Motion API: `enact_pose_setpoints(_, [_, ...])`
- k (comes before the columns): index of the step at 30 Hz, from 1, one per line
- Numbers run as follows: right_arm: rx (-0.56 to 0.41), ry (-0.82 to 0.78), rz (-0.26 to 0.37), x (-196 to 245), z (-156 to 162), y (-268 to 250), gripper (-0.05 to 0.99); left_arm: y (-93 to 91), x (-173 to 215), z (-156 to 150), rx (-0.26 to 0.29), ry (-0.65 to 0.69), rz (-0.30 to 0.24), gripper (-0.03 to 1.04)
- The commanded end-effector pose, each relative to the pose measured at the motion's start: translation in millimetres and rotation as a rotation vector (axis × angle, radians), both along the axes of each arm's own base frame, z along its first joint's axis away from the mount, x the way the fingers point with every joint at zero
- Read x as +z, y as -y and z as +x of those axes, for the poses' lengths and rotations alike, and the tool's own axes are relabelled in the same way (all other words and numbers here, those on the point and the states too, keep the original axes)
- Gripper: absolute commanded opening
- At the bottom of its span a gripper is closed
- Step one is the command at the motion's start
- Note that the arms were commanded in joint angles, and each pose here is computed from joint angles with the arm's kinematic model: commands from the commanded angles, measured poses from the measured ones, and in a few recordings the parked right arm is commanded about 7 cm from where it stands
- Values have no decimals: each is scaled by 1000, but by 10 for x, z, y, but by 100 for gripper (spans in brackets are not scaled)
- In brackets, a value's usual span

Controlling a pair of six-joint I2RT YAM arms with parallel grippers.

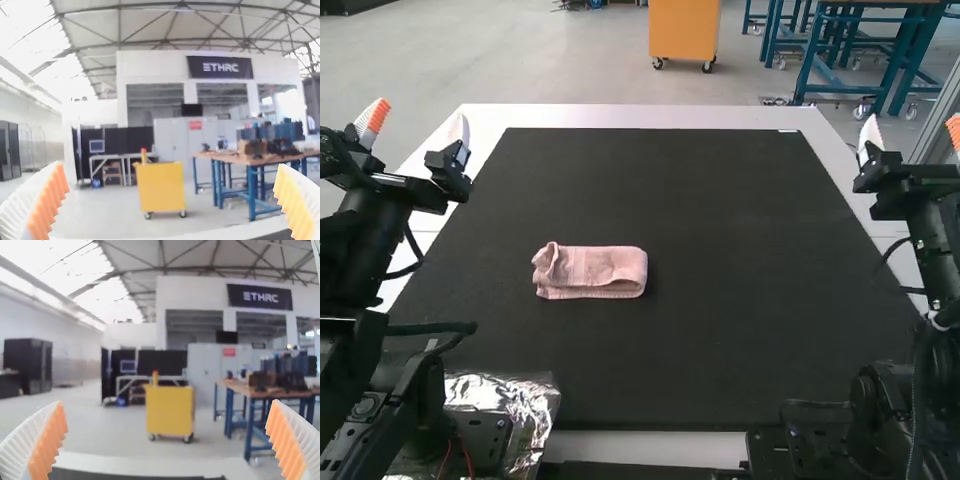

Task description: Fold the towel.

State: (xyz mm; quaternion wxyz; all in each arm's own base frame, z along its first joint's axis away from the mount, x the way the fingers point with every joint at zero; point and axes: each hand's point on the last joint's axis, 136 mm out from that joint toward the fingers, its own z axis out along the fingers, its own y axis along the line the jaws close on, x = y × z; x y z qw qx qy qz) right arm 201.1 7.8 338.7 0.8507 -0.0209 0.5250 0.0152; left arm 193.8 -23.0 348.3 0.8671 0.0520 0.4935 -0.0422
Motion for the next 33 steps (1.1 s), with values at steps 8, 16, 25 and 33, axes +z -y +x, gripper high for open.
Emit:
enact_pose_setpoints(8, [43,-192,-137,-937,337,-143,91,-84,-1406,501,66,-393,27,97])
enact_pose_setpoints(16, [-89,-552,-109,-1877,448,131,91,-200,-1759,531,81,-550,-146,97])
enact_pose_setpoints(25, [-88,-553,-117,-1880,448,124,91,-203,-1759,531,83,-549,-147,97])
enact_pose_setpoints(33, [-88,-553,-117,-1880,448,124,91,-203,-1759,531,83,-549,-147,97])
